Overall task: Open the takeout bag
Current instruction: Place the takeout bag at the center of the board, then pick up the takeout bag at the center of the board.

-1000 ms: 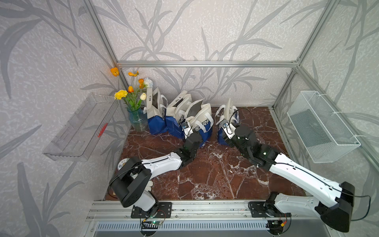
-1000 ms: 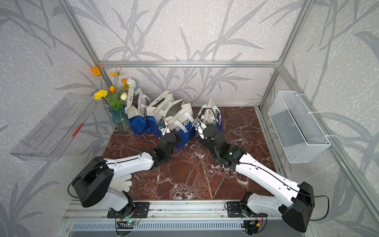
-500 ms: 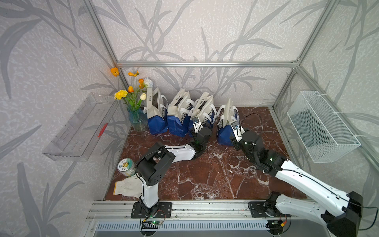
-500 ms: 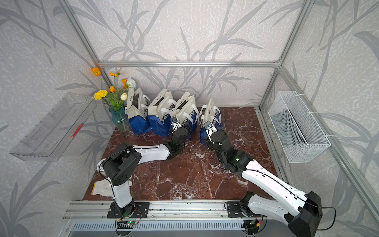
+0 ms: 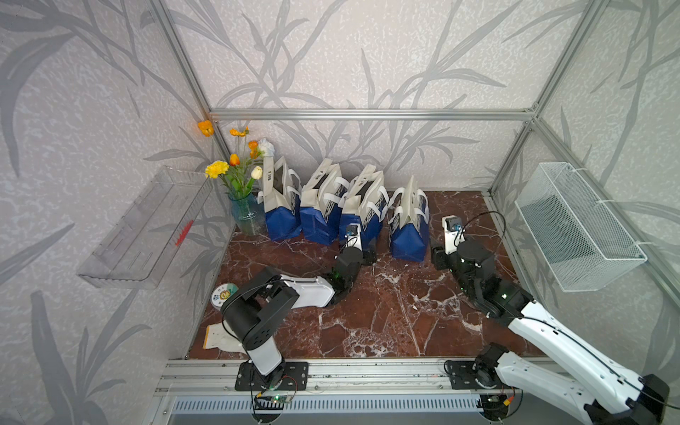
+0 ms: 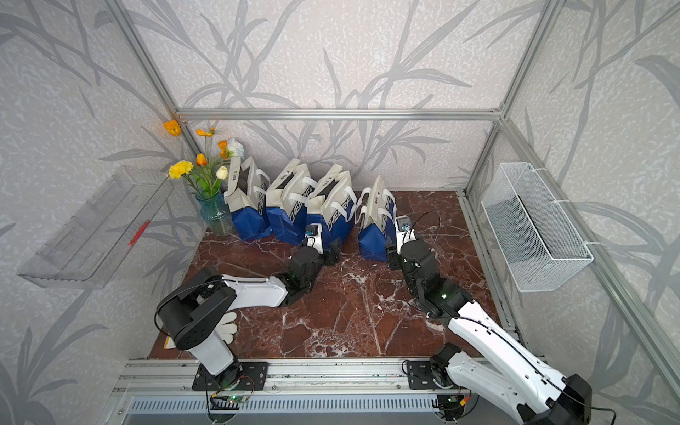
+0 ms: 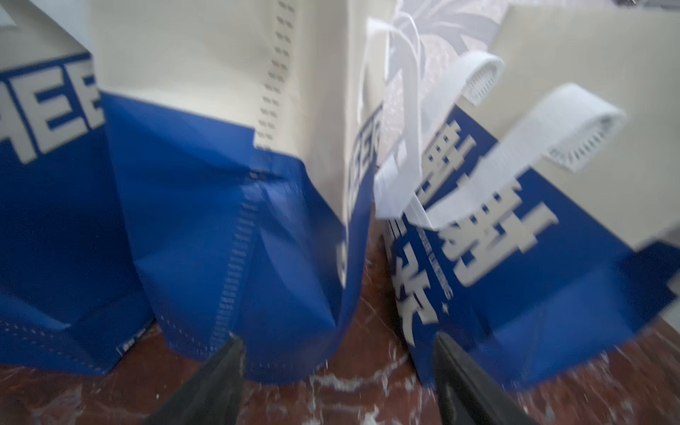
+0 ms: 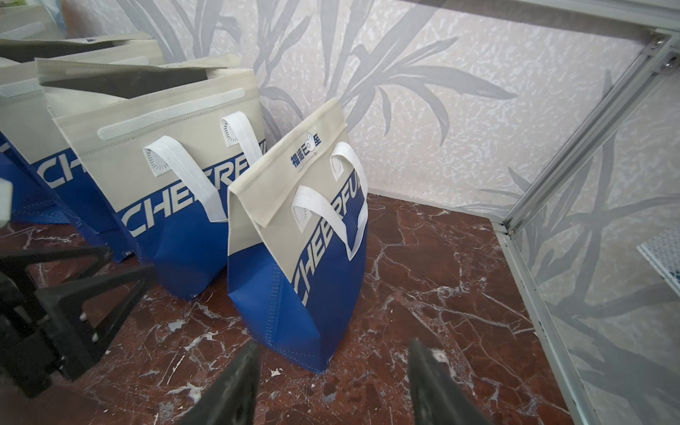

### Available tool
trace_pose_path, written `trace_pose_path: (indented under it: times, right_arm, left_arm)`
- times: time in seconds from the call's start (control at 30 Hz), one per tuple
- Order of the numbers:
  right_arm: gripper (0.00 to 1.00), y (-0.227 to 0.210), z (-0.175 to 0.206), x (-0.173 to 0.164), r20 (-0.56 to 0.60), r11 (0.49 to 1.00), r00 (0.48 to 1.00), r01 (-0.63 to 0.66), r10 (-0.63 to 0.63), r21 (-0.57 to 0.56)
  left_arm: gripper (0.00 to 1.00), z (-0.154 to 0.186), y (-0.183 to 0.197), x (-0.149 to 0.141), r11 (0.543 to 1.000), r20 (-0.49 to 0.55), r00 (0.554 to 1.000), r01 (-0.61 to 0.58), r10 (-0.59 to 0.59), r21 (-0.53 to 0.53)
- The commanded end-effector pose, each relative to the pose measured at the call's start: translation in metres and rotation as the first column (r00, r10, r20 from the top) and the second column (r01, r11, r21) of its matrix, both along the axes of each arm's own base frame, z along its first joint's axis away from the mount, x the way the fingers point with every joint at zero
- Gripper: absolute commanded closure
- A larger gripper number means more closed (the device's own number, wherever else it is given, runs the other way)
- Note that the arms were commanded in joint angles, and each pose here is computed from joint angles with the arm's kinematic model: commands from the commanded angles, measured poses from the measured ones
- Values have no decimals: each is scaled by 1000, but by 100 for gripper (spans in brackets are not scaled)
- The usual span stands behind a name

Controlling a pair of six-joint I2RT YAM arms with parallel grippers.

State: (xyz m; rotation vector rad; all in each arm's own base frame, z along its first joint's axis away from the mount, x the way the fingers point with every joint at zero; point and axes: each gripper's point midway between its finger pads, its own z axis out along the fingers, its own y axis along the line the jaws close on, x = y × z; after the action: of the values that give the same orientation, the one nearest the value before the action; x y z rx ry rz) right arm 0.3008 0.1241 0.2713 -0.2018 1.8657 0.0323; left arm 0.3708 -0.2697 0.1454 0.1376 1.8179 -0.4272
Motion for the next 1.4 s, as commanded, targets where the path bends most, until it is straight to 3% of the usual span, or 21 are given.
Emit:
trace_pose_path:
  times: [0.0, 0.1, 0.27, 0.57, 0.83, 1.13, 1.27, 1.37]
  right_arm:
    - [37, 4, 5, -3, 49, 998, 998, -31, 28, 49]
    - [37, -3, 0, -4, 53, 999, 999, 1, -3, 36]
    - [37, -17, -2, -12, 57, 998, 997, 42, -44, 41]
    - [39, -35, -11, -51, 29, 993, 1000, 7, -10, 120]
    - [42, -46, 0, -69, 58, 988, 998, -3, -6, 151]
    - [44, -41, -2, -71, 39, 983, 999, -30, 24, 179]
    - [45, -42, 3, -74, 44, 983, 999, -34, 26, 183]
    - [46, -45, 3, -74, 52, 982, 999, -23, 13, 185]
  left_arm:
    - [23, 29, -34, -32, 973, 91, 969, 230, -230, 5]
    - [23, 44, -53, -52, 957, 128, 949, 288, -290, 30]
    - [24, 74, -92, -58, 960, 204, 939, 277, -277, 26]
    - [23, 82, -136, -11, 965, 268, 959, 149, -88, -215]
    - [27, 64, -161, 19, 966, 257, 966, 67, -1, -249]
    - [40, 61, -164, 44, 962, 272, 952, -69, 143, -264]
    - [54, 61, -159, 54, 949, 281, 936, -129, 212, -286]
    - [63, 66, -157, 57, 941, 299, 932, -103, 204, -322]
